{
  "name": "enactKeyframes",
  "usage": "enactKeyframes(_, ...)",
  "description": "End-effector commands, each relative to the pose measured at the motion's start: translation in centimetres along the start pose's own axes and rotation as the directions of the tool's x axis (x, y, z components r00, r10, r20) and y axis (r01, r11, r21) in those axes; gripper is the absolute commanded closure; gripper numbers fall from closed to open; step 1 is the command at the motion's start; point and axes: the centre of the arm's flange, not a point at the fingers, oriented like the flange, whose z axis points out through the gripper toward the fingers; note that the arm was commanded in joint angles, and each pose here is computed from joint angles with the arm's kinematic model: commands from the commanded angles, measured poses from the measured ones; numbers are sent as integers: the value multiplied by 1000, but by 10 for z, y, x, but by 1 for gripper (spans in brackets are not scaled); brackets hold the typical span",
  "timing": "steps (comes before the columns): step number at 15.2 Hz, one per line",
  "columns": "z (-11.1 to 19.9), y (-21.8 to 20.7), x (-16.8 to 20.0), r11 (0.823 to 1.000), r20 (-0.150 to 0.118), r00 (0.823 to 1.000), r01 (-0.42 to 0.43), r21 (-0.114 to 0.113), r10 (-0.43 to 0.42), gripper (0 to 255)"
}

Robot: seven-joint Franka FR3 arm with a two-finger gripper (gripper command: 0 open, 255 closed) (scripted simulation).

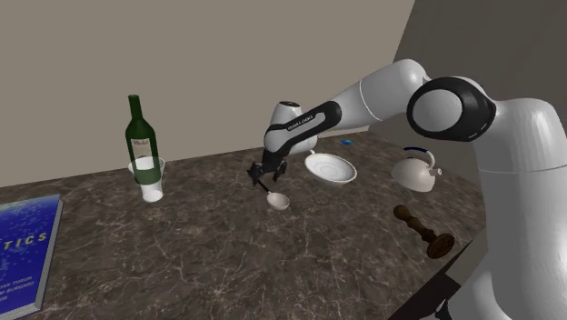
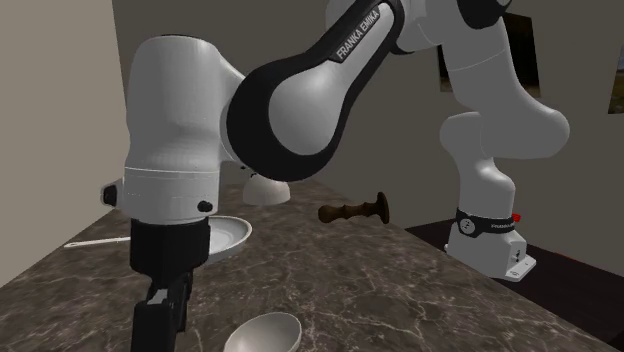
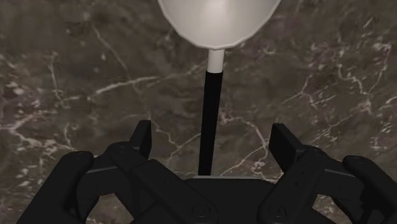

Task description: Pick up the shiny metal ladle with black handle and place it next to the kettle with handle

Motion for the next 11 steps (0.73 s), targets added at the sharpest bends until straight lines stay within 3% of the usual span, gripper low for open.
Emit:
enactKeyframes(1, 10, 0, 1, 1000, -1, 1000, 0, 0, 0, 0)
enactKeyframes(3, 24, 0, 1, 1000, -1, 1000, 0, 0, 0, 0)
enactKeyframes(11, 24, 0, 1, 1000, 0, 1000, 0, 0, 0, 0)
